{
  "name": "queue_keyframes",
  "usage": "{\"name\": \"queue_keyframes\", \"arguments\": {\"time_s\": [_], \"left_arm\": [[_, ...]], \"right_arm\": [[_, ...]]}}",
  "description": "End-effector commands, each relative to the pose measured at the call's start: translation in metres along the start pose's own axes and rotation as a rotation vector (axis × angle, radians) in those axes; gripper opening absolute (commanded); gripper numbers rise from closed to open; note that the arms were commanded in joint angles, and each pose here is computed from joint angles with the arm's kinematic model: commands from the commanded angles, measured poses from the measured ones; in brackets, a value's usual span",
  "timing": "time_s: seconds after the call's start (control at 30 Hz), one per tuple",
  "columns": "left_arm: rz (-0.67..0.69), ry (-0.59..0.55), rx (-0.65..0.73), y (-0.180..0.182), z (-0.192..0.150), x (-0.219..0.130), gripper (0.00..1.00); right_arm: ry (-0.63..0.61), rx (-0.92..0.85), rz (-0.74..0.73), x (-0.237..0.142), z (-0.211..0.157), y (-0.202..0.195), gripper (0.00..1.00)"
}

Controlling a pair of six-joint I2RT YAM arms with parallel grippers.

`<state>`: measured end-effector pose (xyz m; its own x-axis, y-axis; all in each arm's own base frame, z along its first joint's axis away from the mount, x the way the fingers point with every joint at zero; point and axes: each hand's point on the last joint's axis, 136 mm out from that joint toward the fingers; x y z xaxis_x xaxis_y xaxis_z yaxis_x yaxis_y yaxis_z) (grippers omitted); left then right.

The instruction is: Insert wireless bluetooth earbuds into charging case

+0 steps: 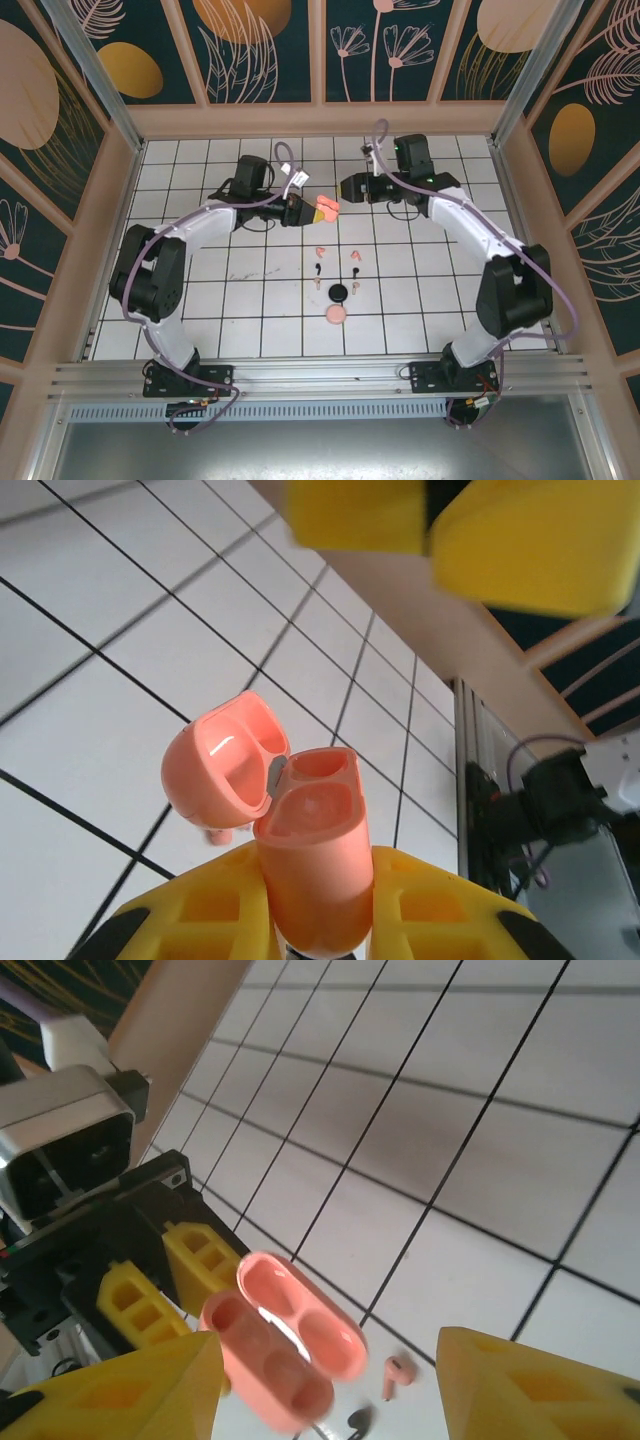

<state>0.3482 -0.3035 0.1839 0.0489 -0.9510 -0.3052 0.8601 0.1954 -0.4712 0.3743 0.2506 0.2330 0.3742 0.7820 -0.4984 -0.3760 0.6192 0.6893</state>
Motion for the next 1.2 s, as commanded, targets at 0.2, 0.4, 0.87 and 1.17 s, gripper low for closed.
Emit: {"name": "queue_keyframes", "arguments": {"time_s": [0.2,0.4,0.87,1.17], "left_arm": [[0.298,-0.344,0.173,-0.013,0.061,-0.07,0.0],[0.436,-0.45,0.252,-0.027,0.071,-0.1,0.0],[0.854,-0.827,0.443,-0.054,0.082,-0.197,0.0],[0.94,-0.867,0.463,-0.052,0.075,-0.211,0.0]], "right_arm": [[-0.147,0.202,-0.204,-0.031,-0.019,-0.023,0.6],[-0.102,0.293,-0.36,0.008,-0.055,-0.037,0.61],[0.037,0.349,-0.639,0.101,-0.121,-0.069,0.58],[0.066,0.34,-0.756,0.128,-0.132,-0.078,0.56]]}}
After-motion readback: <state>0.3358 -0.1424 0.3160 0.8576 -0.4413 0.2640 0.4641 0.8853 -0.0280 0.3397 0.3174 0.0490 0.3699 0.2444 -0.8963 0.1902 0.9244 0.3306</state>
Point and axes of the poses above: each hand's point on the last joint's axis, 136 mm out from that joint toward the fingers, its own x axis out along the fingers, its own y axis along the line the jaws close on, z = x × y, and after that the axes turned 13 degrees about x, right-handed
